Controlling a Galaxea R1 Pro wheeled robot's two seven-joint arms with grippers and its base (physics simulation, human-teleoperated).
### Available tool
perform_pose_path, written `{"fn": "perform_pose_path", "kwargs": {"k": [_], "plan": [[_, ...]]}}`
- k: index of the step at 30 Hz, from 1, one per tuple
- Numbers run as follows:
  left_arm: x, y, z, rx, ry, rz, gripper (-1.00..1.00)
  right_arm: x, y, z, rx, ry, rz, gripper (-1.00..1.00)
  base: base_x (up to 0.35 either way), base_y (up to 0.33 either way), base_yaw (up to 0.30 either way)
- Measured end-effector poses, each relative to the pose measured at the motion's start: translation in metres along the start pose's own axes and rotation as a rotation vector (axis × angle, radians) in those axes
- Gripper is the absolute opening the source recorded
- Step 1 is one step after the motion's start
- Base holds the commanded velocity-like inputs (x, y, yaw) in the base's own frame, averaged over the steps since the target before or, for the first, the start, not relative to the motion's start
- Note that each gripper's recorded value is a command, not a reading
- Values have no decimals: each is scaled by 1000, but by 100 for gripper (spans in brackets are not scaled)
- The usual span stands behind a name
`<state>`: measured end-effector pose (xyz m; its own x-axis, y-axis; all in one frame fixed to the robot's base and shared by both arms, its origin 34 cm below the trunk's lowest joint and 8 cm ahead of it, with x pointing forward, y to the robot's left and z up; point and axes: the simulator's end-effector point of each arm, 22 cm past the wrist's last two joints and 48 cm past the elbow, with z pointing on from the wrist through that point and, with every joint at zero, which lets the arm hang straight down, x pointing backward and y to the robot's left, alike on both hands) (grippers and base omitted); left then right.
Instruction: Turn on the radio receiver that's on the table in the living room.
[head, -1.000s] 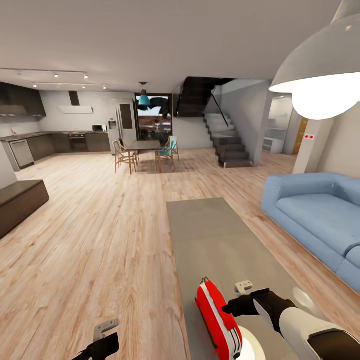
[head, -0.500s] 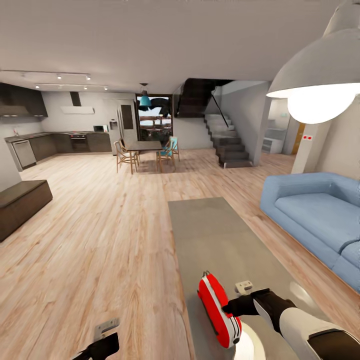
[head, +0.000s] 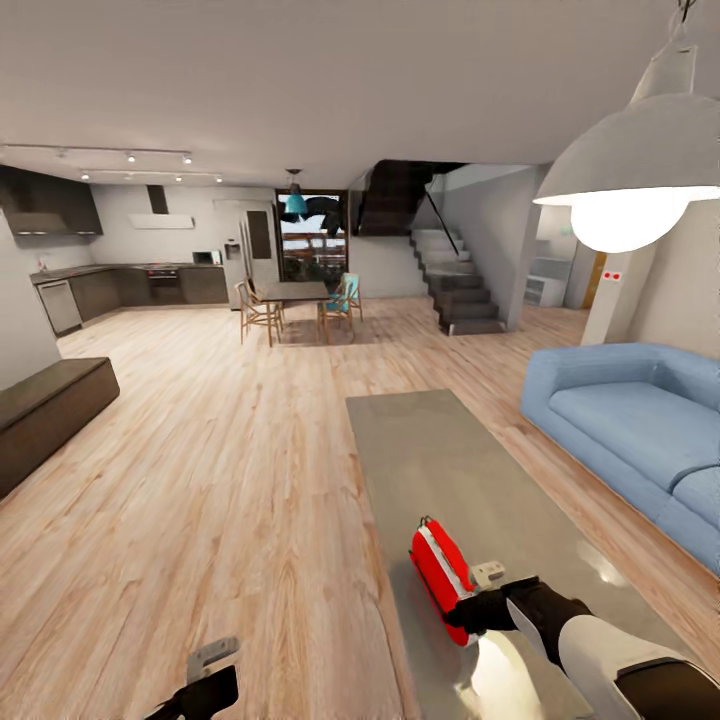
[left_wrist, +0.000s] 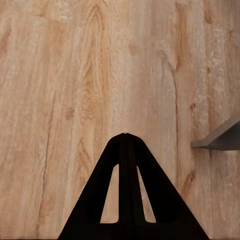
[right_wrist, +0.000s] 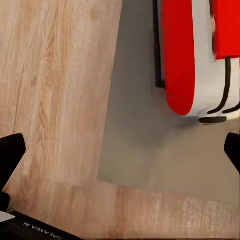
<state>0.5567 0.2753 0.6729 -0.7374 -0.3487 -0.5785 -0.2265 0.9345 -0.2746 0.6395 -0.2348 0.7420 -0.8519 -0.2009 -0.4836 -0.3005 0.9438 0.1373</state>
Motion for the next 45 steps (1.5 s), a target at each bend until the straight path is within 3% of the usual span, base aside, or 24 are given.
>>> {"fn": "perform_pose_path", "kwargs": {"k": [14,22,29,33,36,41,45], "plan": [[-7,-3,-14,-1,0,1,-100,-5,3,-15,0,0,0,100,-274,182,0],[-16,13,-24,-25,-6,8,-100,10,-3,-20,43,17,6,100,-129,86,0],[17,67,-43,-111,69,14,-100,34,-26,-21,151,-78,-26,100,-6,4,0],[44,110,-62,-185,110,16,-100,68,-29,-22,183,-51,-20,100,0,0,0],[62,144,-81,-234,127,45,-100,104,-23,-21,182,-8,-13,100,0,0,0],[105,168,-107,-259,191,98,-100,155,-15,-23,189,36,-4,100,0,0,0],[144,184,-131,-276,229,124,-100,201,-18,-30,253,67,3,100,0,0,0]]}}
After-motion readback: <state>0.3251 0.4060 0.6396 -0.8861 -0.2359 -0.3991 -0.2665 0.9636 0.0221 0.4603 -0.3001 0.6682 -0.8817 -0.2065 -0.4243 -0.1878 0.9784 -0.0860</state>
